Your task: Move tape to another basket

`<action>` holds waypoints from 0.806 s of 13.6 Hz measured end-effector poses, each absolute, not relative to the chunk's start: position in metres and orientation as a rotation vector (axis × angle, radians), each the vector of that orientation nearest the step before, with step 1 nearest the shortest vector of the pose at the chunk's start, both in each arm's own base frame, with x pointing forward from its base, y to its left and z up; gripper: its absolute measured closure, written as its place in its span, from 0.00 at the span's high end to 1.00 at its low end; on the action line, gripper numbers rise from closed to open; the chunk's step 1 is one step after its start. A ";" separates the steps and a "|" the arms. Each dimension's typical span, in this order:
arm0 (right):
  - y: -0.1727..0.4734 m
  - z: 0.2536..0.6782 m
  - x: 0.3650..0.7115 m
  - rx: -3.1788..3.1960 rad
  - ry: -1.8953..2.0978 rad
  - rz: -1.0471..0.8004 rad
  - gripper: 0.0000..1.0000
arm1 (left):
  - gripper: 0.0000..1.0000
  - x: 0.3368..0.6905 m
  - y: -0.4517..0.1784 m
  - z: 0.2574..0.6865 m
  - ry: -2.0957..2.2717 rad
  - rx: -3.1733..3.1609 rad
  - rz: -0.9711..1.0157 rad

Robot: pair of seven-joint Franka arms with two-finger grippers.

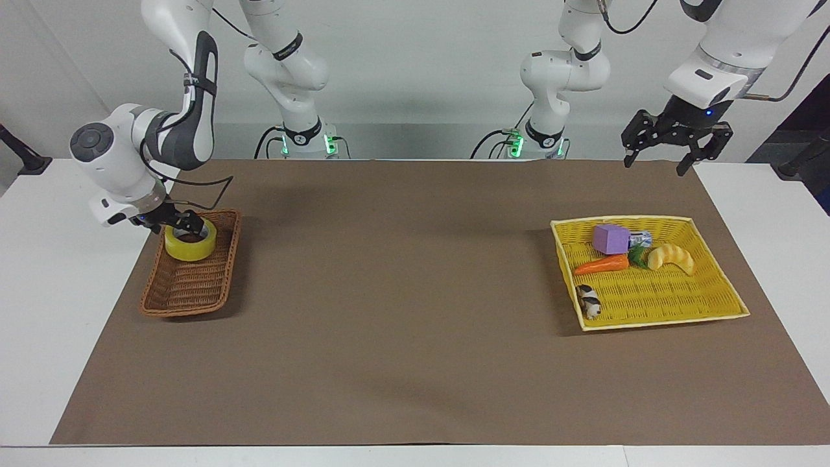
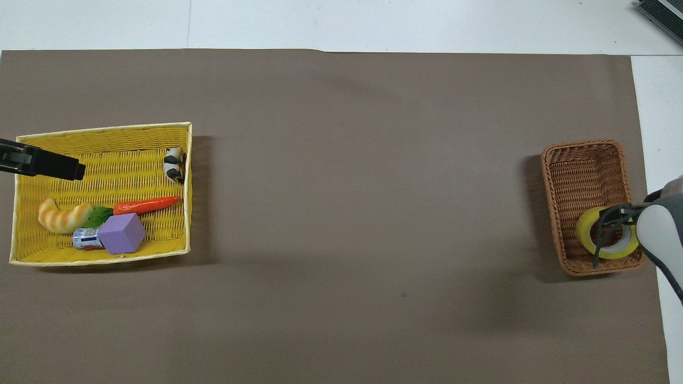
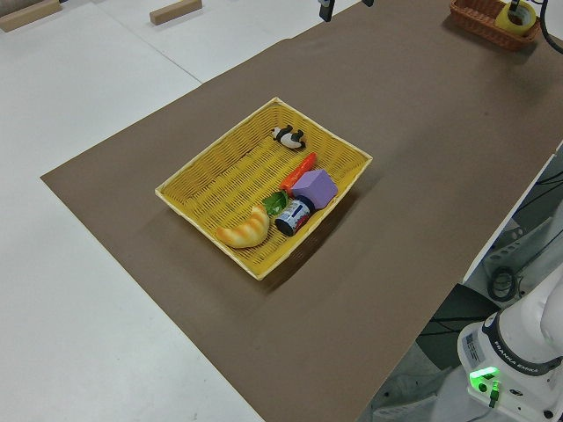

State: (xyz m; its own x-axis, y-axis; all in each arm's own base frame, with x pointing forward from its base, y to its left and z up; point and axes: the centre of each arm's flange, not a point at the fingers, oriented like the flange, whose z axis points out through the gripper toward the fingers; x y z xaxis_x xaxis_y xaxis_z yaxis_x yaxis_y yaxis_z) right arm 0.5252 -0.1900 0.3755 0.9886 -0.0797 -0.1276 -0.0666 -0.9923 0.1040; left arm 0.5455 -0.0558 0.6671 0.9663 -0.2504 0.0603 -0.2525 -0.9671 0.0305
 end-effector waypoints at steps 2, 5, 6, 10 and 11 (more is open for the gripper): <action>-0.179 0.394 0.540 3.024 -0.094 -0.134 1.00 | 1.00 0.545 -0.056 0.667 -0.394 3.077 0.087; -0.130 0.430 0.571 3.004 -0.138 -0.002 1.00 | 1.00 0.545 -0.056 0.667 -0.394 3.077 0.087; -0.110 0.438 0.579 3.001 -0.156 0.033 1.00 | 1.00 0.545 -0.056 0.667 -0.394 3.077 0.087; -0.032 0.476 0.603 3.004 -0.193 0.173 1.00 | 1.00 0.545 -0.056 0.667 -0.394 3.077 0.087; -0.016 0.487 0.606 3.009 -0.185 0.191 1.00 | 1.00 0.545 -0.056 0.667 -0.394 3.077 0.087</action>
